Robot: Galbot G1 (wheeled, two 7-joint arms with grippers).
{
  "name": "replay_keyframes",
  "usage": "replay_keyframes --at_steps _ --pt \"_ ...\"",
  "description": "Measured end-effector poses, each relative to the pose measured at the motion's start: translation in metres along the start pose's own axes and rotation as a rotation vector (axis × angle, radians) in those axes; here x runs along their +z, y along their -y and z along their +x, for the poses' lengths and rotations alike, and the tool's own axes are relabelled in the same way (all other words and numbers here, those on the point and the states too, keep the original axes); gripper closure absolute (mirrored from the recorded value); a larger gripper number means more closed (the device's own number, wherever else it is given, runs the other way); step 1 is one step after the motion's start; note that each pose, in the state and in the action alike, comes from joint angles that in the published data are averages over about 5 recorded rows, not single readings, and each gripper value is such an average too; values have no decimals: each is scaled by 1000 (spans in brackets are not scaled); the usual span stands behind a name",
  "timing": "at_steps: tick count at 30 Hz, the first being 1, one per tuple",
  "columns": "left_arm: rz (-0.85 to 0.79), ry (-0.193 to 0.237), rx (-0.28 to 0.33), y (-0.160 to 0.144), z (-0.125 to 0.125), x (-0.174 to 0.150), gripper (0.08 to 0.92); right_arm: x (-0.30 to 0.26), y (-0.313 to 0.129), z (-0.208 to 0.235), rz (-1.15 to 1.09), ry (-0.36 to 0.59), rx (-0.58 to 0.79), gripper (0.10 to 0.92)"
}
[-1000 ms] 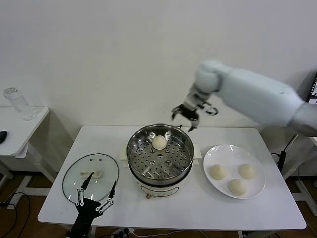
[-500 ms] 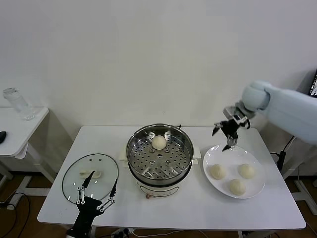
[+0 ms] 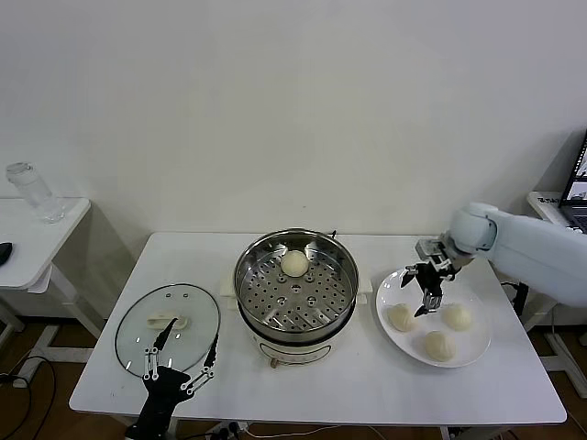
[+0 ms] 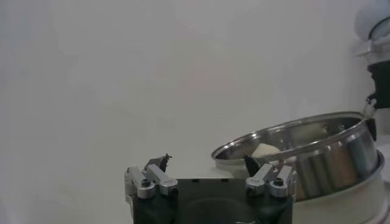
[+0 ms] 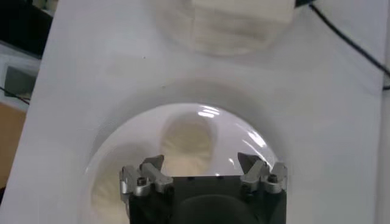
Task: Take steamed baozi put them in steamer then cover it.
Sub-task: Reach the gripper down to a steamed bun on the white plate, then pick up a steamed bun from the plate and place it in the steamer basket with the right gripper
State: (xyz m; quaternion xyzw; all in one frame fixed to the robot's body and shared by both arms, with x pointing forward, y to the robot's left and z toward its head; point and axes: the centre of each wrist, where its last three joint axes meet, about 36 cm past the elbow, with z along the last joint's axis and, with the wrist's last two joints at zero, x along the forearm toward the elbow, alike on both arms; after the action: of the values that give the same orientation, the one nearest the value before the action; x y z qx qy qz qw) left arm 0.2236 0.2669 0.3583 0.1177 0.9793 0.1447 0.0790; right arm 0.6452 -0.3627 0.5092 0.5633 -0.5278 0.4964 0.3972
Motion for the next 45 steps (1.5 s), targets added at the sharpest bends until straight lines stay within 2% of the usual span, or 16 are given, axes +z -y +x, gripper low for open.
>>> replay_keyframes --at_steps 15,30,38,45 --pt "-5 -2 -5 -2 0 2 177 0 -6 -37 -11 -16 -12 211" --pt "-7 1 -12 -5 0 2 177 -4 -6 -44 1 -18 2 375" --pt "-10 5 -10 -6 -2 1 177 -11 7 -5 41 -24 18 383" --pt "-11 16 -2 -6 -6 -1 177 -48 40 75 102 -23 45 371"
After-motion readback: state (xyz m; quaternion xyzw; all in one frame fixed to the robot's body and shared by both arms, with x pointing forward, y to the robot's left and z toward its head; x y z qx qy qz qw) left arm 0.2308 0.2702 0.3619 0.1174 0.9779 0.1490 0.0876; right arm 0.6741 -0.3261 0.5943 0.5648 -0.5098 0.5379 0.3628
